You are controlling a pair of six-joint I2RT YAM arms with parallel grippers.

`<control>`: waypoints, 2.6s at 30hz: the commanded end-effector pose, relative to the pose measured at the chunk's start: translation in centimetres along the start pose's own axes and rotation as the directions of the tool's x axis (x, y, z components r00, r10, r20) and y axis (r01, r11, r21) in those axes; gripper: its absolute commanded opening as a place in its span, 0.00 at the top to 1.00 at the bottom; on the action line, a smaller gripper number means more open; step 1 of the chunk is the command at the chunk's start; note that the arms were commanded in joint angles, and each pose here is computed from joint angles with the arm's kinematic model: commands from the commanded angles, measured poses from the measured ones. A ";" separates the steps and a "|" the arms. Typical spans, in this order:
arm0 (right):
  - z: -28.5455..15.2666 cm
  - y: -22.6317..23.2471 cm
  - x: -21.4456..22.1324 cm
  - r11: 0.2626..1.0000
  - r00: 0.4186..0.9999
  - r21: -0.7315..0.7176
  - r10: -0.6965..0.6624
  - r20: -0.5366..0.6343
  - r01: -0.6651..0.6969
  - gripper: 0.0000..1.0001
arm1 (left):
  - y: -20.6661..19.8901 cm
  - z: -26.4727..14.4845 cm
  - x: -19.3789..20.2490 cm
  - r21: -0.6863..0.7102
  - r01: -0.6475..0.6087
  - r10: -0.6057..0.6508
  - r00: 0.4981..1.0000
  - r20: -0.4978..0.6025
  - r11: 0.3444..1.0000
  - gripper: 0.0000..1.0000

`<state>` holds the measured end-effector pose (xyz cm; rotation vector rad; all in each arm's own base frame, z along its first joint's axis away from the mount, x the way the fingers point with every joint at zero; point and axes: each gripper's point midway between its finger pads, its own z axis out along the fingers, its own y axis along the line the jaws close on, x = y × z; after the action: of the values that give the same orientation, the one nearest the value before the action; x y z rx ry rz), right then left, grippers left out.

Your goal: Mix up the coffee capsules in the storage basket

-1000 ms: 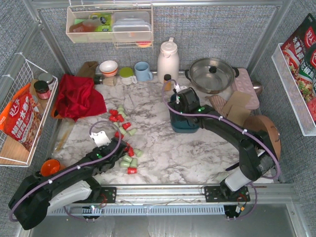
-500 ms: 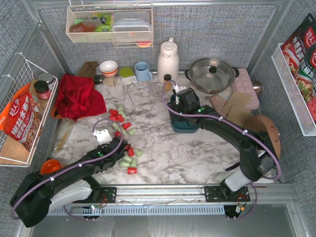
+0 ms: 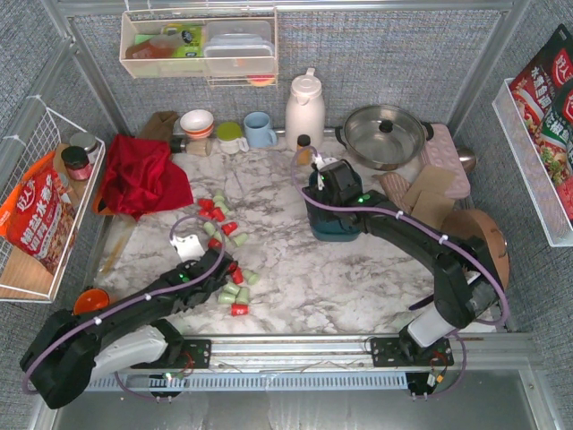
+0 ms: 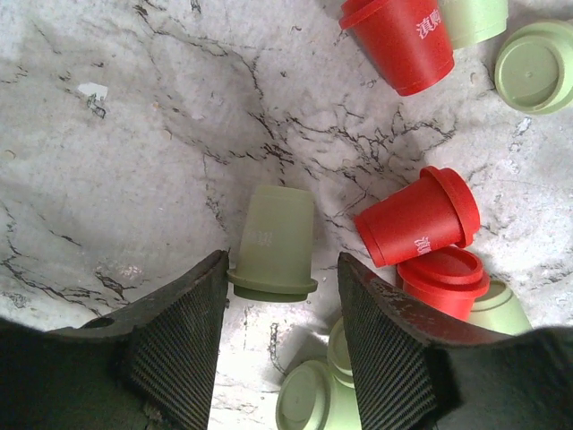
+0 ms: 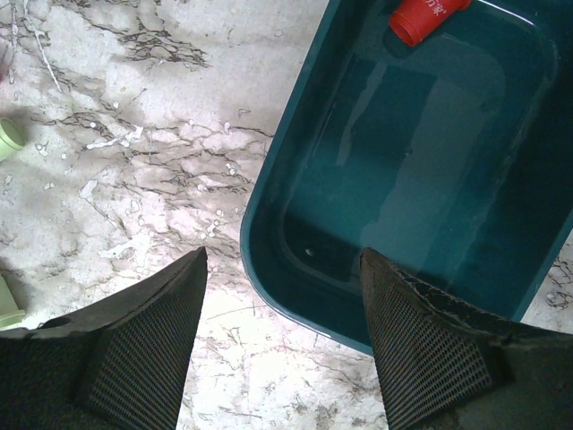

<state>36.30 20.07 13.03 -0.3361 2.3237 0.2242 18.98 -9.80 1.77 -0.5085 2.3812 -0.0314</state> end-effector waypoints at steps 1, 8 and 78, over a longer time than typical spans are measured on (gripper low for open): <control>0.1 0.1 -0.4 1.000 1.000 -0.001 -0.009 0.006 0.009 0.27 | 0.2 0.2 -0.1 -0.036 -0.015 0.015 1.000 -0.003 0.999 0.40; 0.1 0.1 -0.3 1.000 1.000 0.001 -0.015 0.003 0.015 0.27 | 0.2 0.7 0.0 -0.073 -0.041 0.039 0.999 -0.018 0.996 0.45; -12.4 11.1 -2.2 0.768 0.937 -0.635 0.277 0.214 -0.082 0.43 | -25.0 -16.0 -6.4 0.561 -0.729 0.046 0.624 0.780 0.391 0.65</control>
<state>26.37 27.37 23.78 -0.3515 1.9050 1.0497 21.71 -32.52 20.65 0.5977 1.4277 -0.6726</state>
